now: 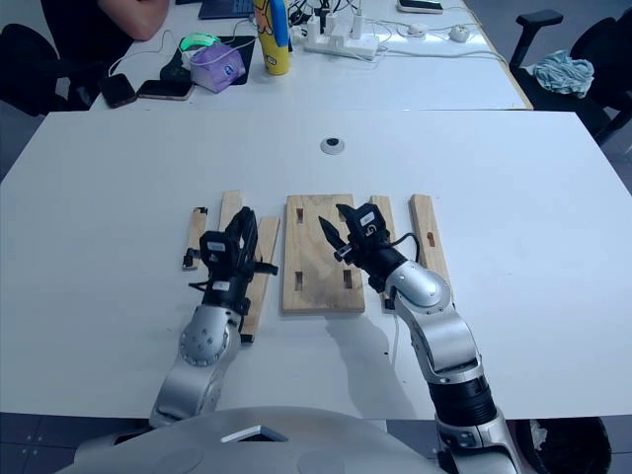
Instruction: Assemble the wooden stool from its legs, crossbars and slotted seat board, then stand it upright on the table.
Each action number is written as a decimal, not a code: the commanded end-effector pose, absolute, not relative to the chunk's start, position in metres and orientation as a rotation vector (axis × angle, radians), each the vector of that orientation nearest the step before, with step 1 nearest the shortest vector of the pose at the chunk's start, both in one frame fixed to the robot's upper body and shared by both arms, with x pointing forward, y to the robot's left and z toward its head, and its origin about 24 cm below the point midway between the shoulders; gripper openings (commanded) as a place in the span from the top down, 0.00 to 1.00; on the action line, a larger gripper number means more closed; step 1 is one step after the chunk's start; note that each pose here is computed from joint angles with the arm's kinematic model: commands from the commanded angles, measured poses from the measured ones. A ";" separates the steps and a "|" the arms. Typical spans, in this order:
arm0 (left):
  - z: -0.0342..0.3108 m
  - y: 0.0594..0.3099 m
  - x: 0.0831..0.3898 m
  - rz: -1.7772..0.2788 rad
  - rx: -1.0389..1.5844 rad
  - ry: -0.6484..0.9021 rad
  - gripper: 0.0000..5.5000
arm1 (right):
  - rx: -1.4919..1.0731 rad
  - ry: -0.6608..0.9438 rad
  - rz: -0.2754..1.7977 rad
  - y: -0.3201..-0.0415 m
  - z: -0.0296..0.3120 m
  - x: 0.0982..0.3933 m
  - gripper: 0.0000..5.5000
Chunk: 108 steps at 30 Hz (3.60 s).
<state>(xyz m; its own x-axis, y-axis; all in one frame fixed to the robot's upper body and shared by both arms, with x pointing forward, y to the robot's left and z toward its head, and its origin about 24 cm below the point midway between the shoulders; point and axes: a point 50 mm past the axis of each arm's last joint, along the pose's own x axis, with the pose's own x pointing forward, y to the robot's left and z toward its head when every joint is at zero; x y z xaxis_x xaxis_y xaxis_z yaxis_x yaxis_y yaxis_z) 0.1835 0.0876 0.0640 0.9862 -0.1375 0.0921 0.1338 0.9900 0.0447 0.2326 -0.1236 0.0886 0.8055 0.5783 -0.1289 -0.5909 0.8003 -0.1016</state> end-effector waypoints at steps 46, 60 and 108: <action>0.013 0.111 0.226 -0.174 0.012 -0.140 0.92 | -0.208 -0.052 0.596 -0.121 0.101 0.279 0.64; 0.016 0.107 0.226 -0.159 0.019 -0.153 0.92 | -0.209 -0.049 0.604 -0.119 0.101 0.280 0.64; 0.199 0.099 0.294 -0.330 -0.081 -0.193 1.00 | -0.182 -0.048 0.476 -0.116 0.081 0.274 0.64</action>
<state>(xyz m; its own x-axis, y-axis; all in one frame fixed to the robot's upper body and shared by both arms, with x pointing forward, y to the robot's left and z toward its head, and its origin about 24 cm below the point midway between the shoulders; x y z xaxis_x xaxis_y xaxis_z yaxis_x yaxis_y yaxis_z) 0.2959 0.1020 0.1895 0.9349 -0.3133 0.1664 0.3293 0.9410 -0.0784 0.2731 -0.1163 0.0782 0.8876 0.4606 -0.0025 -0.4537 0.8734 -0.1767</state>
